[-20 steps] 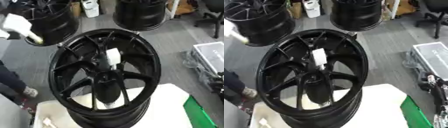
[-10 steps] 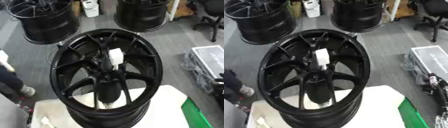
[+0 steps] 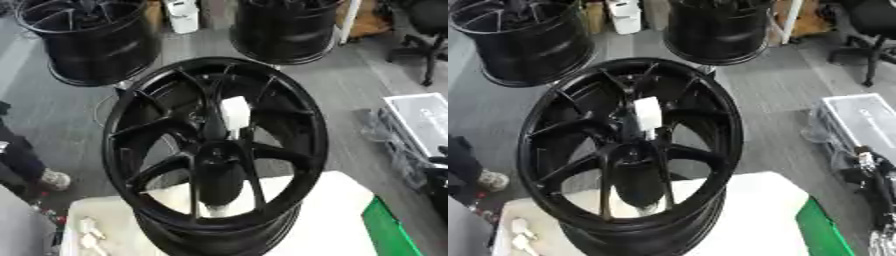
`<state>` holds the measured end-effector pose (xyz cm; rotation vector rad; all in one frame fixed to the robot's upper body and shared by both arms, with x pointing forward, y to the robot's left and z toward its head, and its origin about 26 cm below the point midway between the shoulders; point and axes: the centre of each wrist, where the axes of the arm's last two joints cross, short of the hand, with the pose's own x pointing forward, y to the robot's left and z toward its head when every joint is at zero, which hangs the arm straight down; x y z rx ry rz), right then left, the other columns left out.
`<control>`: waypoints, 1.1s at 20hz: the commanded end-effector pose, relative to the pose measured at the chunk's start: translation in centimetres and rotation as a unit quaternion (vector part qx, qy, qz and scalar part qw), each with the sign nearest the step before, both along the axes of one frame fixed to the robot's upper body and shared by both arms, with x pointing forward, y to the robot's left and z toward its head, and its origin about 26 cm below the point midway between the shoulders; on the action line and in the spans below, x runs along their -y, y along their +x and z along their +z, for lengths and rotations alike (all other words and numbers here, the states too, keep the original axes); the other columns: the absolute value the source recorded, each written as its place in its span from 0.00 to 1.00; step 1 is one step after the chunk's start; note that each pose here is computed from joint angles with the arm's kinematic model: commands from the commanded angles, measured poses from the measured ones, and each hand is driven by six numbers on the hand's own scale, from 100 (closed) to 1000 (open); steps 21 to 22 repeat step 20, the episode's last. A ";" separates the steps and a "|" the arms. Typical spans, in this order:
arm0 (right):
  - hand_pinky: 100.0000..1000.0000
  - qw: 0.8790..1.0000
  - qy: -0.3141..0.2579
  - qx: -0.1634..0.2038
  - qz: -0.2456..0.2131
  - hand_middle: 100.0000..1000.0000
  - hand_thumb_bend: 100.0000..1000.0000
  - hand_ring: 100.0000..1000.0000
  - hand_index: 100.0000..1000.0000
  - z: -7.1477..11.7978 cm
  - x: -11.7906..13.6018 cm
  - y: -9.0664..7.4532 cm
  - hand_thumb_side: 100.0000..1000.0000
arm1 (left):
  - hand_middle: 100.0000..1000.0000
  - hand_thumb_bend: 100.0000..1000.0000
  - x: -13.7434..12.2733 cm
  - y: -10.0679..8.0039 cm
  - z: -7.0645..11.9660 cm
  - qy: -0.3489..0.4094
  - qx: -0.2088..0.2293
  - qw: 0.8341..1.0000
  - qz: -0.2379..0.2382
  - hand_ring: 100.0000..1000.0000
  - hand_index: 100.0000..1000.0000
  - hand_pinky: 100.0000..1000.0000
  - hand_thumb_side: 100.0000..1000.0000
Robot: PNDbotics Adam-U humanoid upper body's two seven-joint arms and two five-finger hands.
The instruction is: Pull the pin out of the wheel hub.
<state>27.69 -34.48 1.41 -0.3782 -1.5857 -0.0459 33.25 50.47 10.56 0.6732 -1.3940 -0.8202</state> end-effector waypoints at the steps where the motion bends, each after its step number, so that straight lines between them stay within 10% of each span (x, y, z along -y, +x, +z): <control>1: 0.65 1.000 -0.003 0.012 -0.002 0.59 0.00 0.56 0.77 0.7 0.2 0.2 0.75 | 0.63 0.63 2.3 -0.5 2.5 -0.076 0.125 0.989 0.007 0.60 0.79 0.68 0.48; 7: 0.65 1.000 0.002 0.014 -0.002 0.59 0.00 0.56 0.77 0.6 0.0 0.3 0.75 | 0.57 0.57 9.4 -3.4 0.8 -0.297 0.235 0.924 0.056 0.56 0.73 0.65 0.47; 11: 0.65 1.000 0.006 0.015 -0.001 0.59 0.00 0.56 0.77 0.6 -0.2 0.4 0.76 | 0.55 0.57 13.1 -4.5 -1.0 -0.392 0.233 0.882 0.115 0.55 0.72 0.65 0.49; 22: 0.65 1.000 0.009 0.017 0.009 0.59 0.00 0.56 0.77 0.7 -0.5 0.5 0.76 | 0.55 0.57 15.1 -5.1 -2.6 -0.422 0.189 0.875 0.142 0.54 0.71 0.64 0.50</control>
